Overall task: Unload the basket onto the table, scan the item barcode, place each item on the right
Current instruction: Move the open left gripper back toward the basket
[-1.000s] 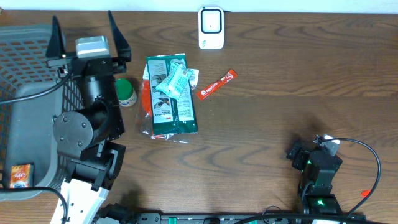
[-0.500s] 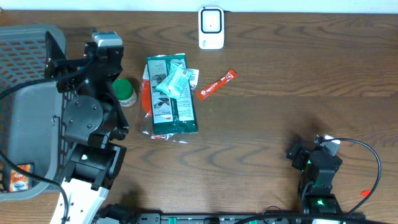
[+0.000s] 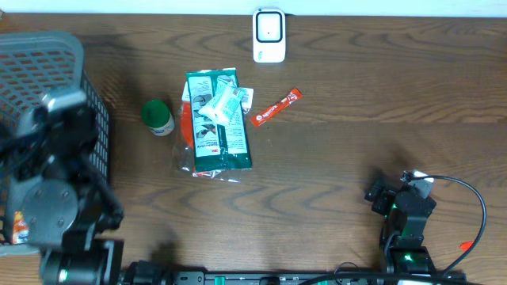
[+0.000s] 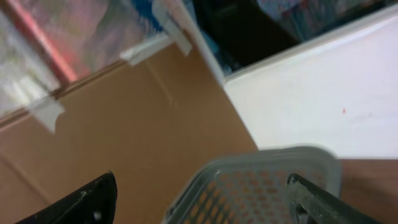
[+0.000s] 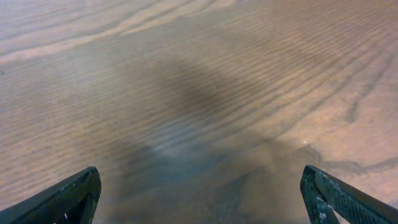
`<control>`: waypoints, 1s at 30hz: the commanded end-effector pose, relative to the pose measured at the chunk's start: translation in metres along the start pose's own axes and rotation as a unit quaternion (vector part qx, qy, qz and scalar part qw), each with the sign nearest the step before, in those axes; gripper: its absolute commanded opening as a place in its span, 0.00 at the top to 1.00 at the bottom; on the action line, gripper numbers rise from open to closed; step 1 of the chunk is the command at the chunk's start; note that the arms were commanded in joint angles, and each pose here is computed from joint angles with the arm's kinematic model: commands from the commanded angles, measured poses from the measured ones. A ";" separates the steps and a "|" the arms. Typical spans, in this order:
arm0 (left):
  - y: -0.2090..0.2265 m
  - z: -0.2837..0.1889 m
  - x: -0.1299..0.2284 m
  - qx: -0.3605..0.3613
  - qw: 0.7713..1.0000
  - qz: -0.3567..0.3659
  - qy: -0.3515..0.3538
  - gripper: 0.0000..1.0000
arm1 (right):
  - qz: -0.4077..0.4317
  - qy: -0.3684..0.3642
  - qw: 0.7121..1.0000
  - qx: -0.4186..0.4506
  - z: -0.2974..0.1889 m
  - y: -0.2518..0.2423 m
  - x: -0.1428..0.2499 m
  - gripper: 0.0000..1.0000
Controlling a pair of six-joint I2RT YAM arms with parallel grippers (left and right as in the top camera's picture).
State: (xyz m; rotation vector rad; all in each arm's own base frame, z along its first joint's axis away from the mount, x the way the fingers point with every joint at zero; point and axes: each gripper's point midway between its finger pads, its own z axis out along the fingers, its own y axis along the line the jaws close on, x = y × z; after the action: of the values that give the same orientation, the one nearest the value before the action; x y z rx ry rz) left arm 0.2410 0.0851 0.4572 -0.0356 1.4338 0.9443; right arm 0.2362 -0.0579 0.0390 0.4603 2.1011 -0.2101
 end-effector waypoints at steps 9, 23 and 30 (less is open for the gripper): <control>0.086 -0.047 0.004 -0.100 0.984 -0.145 -0.032 0.15 | 0.009 -0.007 1.000 -0.021 0.000 0.008 -0.004 0.01; 0.084 -0.020 -0.006 -0.091 0.981 -0.168 -0.035 0.15 | 0.009 -0.004 0.999 -0.033 0.000 0.012 -0.003 0.01; 0.082 -0.009 -0.023 -0.060 0.985 -0.159 -0.026 0.15 | 0.009 -0.004 0.999 -0.032 0.000 0.012 -0.003 0.01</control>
State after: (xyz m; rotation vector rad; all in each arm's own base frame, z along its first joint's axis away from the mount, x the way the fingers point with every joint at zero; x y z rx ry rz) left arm 0.1893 0.1273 0.4986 -0.3392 1.2983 0.7949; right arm 0.2418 -0.0489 0.0421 0.4309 2.0911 -0.1455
